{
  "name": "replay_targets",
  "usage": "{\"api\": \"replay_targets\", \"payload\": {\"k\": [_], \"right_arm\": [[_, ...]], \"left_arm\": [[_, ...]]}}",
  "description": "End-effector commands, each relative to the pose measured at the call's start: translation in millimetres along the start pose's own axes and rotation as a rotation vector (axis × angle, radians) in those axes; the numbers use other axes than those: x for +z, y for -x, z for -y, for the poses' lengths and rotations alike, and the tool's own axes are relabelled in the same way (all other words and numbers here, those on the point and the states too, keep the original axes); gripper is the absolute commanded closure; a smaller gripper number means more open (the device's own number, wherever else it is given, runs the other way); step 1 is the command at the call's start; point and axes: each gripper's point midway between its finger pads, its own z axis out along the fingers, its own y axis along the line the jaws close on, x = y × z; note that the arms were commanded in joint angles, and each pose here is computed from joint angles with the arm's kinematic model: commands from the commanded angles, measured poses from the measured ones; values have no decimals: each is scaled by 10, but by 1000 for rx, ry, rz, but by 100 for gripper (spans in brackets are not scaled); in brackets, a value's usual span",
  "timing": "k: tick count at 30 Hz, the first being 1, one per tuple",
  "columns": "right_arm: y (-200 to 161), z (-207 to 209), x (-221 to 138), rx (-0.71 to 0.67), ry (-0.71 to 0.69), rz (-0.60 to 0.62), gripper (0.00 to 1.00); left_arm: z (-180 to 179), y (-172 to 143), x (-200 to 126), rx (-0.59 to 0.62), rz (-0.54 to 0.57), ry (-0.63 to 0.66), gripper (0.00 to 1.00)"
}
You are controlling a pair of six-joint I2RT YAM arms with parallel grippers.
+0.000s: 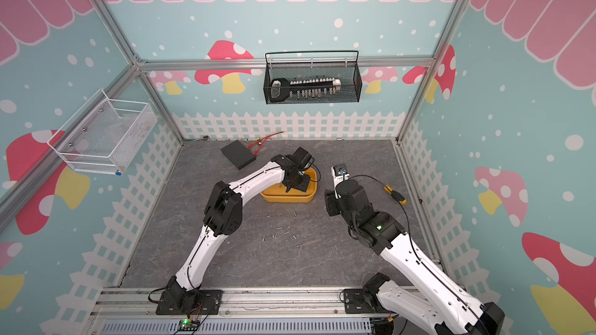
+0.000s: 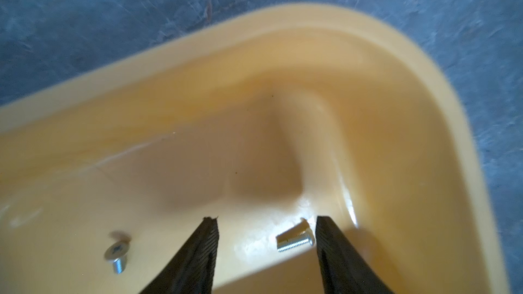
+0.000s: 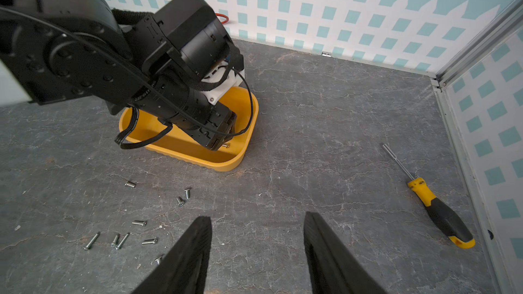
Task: Put the screws on the desktop into the storage box
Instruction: Place the screw in the storage box.
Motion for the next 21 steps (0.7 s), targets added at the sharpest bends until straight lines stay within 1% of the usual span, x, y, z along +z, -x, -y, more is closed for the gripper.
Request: {"api": "replay_targets", "payload": {"k": [1,3,4,8,13,17,20,21], "right_arm": [[101,-120,-58,-15,78,13,41],[112,-222,-61,-27,134,9,41],[116,-297,-62,-39,175,6,41],[97,-588,20,-82,314,-29,41],[-13,-937,296,-164,435,-115,36],[-124,-1162,485,-272,490,-156,34],[-194,-1326,579,-353,537,-160,33],[-214,-1374,612,-373,549,-161,32]], "left_arm": [[-33,363,-774,-10,156,10,38],[-65,427,-1078,-19,205,11,37],[-141,460,-1250,-32,239,40,36],[-350,475,-1920,-96,349,49,36],[-747,250,-2528,-193,446,51,35],[-1039,-23,-2802,-259,489,45,35],[-1213,-241,-2868,-296,493,43,35],[-1250,-309,-2843,-304,483,41,34]]}}
